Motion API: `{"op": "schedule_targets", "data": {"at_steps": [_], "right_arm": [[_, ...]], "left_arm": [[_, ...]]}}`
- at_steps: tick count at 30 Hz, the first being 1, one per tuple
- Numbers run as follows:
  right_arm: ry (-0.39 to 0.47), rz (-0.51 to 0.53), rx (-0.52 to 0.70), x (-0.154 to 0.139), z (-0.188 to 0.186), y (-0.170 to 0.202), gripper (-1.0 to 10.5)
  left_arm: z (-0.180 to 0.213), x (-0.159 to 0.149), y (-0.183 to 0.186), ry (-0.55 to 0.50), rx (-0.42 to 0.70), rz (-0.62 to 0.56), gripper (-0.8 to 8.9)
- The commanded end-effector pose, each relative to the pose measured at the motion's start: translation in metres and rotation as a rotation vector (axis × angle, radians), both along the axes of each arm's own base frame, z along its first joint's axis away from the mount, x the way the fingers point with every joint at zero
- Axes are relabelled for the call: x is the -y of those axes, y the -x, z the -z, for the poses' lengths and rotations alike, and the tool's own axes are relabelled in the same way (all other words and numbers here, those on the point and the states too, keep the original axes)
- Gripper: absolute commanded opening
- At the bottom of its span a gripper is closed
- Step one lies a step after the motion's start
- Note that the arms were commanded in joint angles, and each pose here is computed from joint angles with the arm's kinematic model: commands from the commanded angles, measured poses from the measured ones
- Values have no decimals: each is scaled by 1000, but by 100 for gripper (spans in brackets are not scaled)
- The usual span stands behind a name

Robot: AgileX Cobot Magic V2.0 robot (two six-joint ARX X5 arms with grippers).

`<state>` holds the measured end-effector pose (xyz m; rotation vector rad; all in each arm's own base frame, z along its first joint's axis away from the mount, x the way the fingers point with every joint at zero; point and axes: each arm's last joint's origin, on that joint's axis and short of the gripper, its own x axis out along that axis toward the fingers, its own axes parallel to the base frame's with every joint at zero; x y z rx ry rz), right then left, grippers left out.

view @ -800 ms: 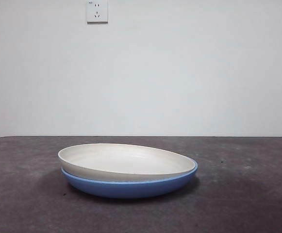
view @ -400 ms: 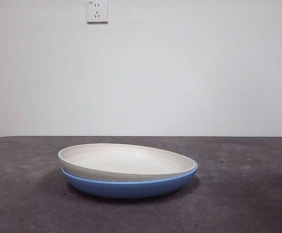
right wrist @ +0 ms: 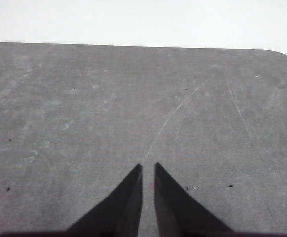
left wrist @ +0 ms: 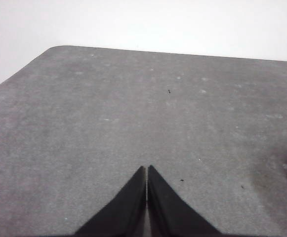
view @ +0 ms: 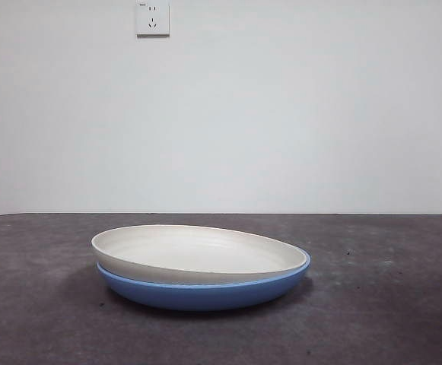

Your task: Pick up the white plate, put it on the blue plate, put it on desk

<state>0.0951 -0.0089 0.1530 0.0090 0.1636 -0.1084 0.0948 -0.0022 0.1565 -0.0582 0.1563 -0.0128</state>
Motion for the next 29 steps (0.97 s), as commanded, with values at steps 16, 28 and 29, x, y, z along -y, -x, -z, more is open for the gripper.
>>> {"op": "schedule_targets", "data": {"at_steps": [16, 28, 29], "right_arm": [[15, -23, 13, -2, 1, -1, 37], [15, -24, 13, -2, 1, -1, 37], [15, -24, 13, -2, 1, -1, 37]], "left_arm": [[7, 0, -1, -15, -24, 12, 7], [7, 0, -1, -15, -24, 12, 7], [7, 0, -1, -15, -24, 12, 7]]}}
